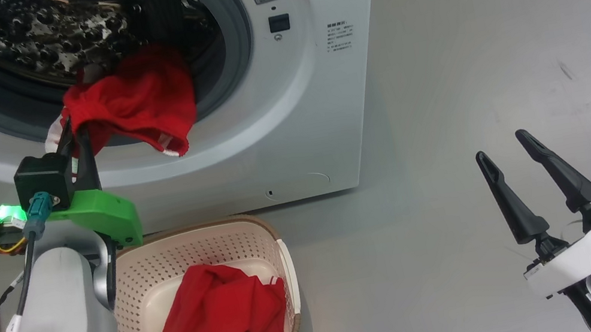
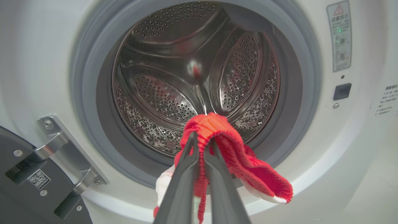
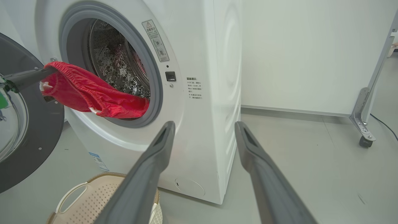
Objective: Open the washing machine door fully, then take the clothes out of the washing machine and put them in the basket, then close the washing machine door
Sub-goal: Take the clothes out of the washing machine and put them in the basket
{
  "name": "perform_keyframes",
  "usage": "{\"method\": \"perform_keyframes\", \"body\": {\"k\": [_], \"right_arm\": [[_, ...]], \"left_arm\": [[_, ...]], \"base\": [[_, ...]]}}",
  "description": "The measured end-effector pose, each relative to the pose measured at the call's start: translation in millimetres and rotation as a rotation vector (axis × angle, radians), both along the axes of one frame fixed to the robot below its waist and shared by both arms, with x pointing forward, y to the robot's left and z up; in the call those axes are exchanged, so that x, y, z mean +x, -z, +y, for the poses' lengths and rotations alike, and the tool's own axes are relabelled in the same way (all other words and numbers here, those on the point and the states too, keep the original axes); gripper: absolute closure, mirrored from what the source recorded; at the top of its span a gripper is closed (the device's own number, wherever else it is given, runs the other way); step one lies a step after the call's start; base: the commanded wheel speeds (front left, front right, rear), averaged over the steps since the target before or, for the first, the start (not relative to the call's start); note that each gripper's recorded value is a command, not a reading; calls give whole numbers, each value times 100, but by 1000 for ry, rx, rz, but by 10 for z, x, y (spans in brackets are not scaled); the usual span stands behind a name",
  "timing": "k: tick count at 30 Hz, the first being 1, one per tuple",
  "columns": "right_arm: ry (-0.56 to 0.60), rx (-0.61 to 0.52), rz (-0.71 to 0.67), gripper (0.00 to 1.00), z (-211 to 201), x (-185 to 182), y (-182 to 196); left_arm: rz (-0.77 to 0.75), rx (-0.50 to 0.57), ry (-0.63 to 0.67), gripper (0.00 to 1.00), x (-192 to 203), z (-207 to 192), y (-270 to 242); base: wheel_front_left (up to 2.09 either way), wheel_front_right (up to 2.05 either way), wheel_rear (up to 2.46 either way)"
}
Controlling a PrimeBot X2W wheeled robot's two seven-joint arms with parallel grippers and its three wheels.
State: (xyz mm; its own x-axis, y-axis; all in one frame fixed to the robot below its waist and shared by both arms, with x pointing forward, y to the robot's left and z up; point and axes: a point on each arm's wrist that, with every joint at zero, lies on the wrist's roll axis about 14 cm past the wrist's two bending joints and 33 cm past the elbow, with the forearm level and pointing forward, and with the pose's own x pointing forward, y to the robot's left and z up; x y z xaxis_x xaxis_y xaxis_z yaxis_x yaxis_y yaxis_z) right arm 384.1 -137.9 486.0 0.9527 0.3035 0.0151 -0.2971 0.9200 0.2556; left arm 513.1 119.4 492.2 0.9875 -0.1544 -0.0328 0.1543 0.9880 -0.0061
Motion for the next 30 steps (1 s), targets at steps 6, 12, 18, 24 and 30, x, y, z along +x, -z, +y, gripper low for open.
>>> {"method": "perform_keyframes", "body": {"k": [6,12,18,24,30], "right_arm": [[-26,7,-23,0,117,-107,-86],[-46,11,-40,0,204,-194,-143],[-49,13,-44,0,227,-212,-156],[-33,23,-41,0,202,-220,-150],[-18,28,-40,0,169,-215,-150]], "left_arm": [[-118,-27,1,100,-120,34,-435],[-253,-65,-9,100,-220,80,-910],[-366,-101,2,100,-279,57,-1279],[-464,-135,9,100,-338,15,-1580],[-471,-140,23,100,-377,-50,-1566]], "base": [[0,0,0],[0,0,0],[0,0,0],[0,0,0],[0,0,0]]}}
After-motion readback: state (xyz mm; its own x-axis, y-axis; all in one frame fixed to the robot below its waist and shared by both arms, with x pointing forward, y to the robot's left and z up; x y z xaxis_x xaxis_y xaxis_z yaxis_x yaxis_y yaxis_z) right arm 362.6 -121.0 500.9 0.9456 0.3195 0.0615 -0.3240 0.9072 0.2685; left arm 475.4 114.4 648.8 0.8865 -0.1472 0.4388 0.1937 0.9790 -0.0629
